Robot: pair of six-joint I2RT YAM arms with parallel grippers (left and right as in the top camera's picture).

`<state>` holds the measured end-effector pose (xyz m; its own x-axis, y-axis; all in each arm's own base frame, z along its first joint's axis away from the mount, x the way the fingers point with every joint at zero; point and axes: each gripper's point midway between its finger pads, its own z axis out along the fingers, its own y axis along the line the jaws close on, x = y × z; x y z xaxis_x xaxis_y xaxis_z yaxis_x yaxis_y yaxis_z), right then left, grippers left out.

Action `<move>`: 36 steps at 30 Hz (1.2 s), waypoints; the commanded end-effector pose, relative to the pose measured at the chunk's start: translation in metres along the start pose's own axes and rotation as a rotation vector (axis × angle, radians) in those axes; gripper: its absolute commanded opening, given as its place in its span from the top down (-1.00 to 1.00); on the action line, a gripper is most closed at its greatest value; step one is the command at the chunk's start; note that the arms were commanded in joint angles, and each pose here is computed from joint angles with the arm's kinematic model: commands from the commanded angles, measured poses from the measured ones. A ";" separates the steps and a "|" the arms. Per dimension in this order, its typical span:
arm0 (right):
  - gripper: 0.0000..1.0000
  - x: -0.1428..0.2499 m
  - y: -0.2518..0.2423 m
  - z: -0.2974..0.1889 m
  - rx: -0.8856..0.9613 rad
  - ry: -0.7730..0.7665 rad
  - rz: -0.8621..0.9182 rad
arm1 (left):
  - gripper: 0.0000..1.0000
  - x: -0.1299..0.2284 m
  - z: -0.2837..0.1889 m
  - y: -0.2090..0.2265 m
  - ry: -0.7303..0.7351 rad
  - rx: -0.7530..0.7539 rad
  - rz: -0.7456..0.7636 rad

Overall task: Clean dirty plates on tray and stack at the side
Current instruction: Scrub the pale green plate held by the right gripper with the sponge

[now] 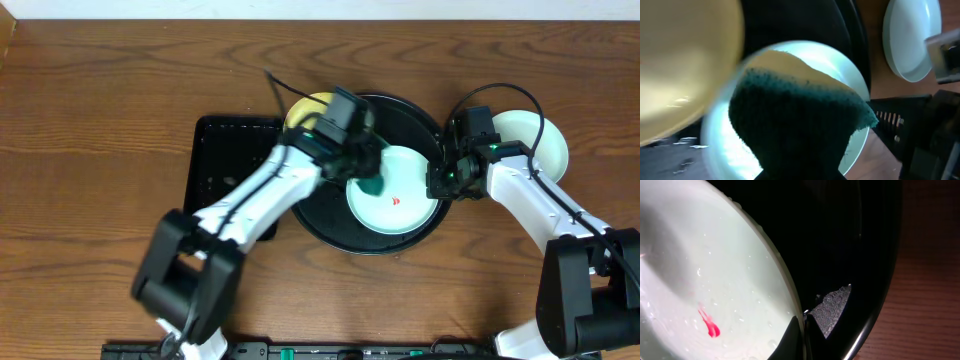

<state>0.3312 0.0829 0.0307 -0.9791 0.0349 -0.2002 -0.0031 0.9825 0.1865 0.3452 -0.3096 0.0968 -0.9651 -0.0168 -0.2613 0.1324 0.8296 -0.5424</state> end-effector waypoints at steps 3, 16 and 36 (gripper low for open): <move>0.98 0.003 0.004 0.002 -0.014 0.016 0.015 | 0.85 0.021 0.042 -0.016 0.041 -0.007 -0.093; 0.98 0.007 0.003 0.002 -0.010 0.033 0.018 | 0.85 0.041 0.090 0.001 0.053 -0.092 -0.200; 0.98 0.010 0.002 0.002 -0.007 0.044 0.019 | 0.86 0.002 0.046 -0.007 -0.078 -0.103 0.021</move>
<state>0.3232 0.0820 0.0264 -0.9860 0.0411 -0.1615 0.0108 0.9829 0.1838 0.3490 -0.3284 0.0309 -0.9635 -0.0863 -0.2533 0.0246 0.9140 -0.4049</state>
